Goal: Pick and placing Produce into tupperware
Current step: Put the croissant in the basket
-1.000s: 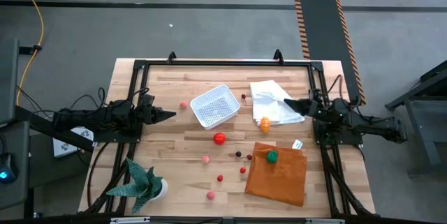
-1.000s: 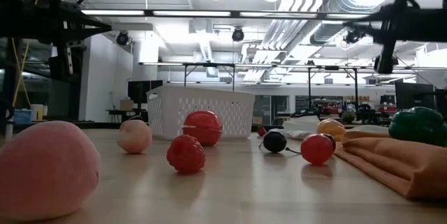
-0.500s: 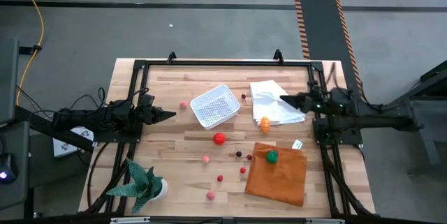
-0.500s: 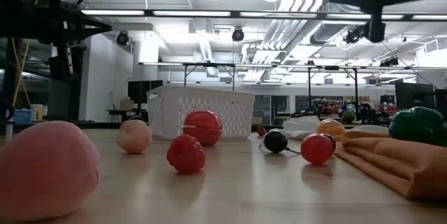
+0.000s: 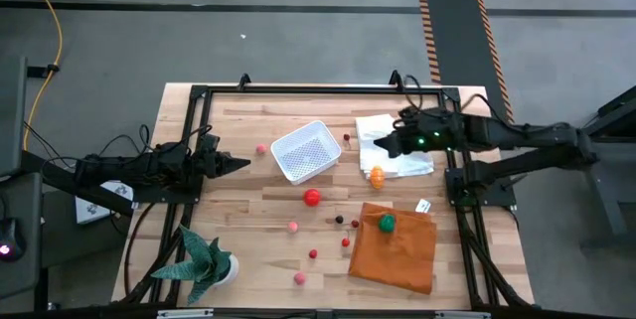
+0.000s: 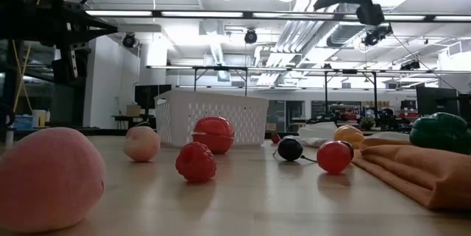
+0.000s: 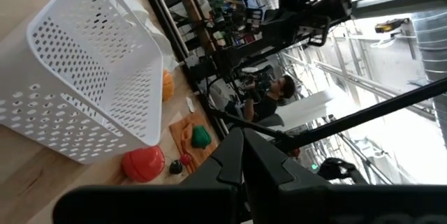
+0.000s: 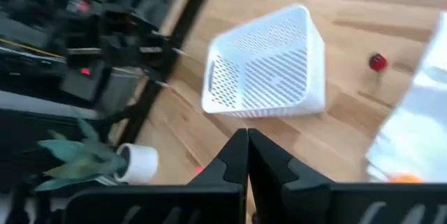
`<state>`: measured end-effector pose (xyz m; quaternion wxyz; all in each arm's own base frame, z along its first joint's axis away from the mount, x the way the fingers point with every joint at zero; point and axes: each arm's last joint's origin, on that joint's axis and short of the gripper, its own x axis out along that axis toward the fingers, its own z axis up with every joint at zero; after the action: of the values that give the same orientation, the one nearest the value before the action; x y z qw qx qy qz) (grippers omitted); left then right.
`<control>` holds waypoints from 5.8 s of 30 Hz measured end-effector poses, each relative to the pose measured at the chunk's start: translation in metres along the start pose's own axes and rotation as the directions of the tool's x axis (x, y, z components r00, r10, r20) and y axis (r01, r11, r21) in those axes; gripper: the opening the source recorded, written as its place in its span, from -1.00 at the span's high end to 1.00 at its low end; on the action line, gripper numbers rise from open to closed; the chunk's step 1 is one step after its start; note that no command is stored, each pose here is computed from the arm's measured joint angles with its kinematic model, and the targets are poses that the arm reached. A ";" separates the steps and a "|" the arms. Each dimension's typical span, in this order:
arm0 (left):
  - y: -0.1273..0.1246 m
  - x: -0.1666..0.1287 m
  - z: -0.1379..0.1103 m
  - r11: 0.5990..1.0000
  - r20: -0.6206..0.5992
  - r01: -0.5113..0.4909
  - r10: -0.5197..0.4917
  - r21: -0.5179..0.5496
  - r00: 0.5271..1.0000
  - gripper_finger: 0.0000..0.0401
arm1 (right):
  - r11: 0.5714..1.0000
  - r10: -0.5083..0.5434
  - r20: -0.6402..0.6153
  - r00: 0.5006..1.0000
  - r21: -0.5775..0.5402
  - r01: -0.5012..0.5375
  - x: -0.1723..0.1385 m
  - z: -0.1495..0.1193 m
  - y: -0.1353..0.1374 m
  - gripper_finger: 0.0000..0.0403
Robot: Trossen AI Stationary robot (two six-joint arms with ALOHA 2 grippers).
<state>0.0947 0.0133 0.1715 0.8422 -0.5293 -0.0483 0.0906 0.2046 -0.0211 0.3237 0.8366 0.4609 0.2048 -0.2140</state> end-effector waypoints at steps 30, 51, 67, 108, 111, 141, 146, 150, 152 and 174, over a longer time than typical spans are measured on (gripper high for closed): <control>-0.001 0.000 -0.004 0.997 -0.127 0.056 -0.048 0.062 0.991 1.00 | 0.748 -0.660 -0.346 0.667 -0.218 0.627 0.088 -0.025 0.045 0.31; -0.002 0.000 -0.005 0.994 -0.168 0.087 -0.075 0.064 0.983 1.00 | 0.688 -0.679 -0.440 0.587 -0.103 0.719 0.123 -0.058 -0.045 0.11; -0.002 0.000 -0.005 0.994 -0.166 0.086 -0.074 0.064 0.983 1.00 | 0.734 -0.642 -0.412 0.646 -0.087 0.674 0.133 -0.065 -0.054 -0.27; -0.002 0.000 -0.005 0.994 -0.170 0.088 -0.076 0.064 0.982 1.00 | 0.709 -0.646 -0.497 0.579 -0.111 0.696 0.159 -0.068 -0.075 -0.30; -0.002 -0.001 -0.005 0.994 -0.171 0.088 -0.077 0.063 0.982 1.00 | 0.705 -0.648 -0.505 0.570 -0.116 0.699 0.162 -0.070 -0.076 -0.30; -0.002 -0.001 -0.005 0.994 -0.170 0.089 -0.077 0.063 0.982 1.00 | 0.700 -0.662 -0.476 0.579 -0.115 0.705 0.163 -0.069 -0.077 -0.20; -0.002 -0.001 -0.005 0.994 -0.170 0.089 -0.077 0.063 0.982 1.00 | 0.700 -0.662 -0.476 0.579 -0.115 0.705 0.163 -0.069 -0.077 -0.14; -0.002 -0.001 -0.005 0.994 -0.171 0.089 -0.077 0.062 0.982 1.00 | 0.699 -0.662 -0.475 0.579 -0.115 0.705 0.163 -0.069 -0.077 -0.10; -0.002 -0.001 -0.005 0.994 -0.171 0.089 -0.077 0.062 0.982 1.00 | 0.695 -0.664 -0.473 0.579 -0.105 0.711 0.163 -0.069 -0.077 -0.08; -0.002 0.000 -0.005 0.994 -0.171 0.089 -0.077 0.062 0.982 1.00 | 0.709 -0.637 -0.514 0.575 -0.098 0.698 0.163 -0.070 -0.076 -0.05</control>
<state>0.0953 0.0079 0.1710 0.8642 -0.5030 0.0042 0.0122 0.2875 -0.0253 0.1493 0.5790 0.4360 0.5649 -0.3943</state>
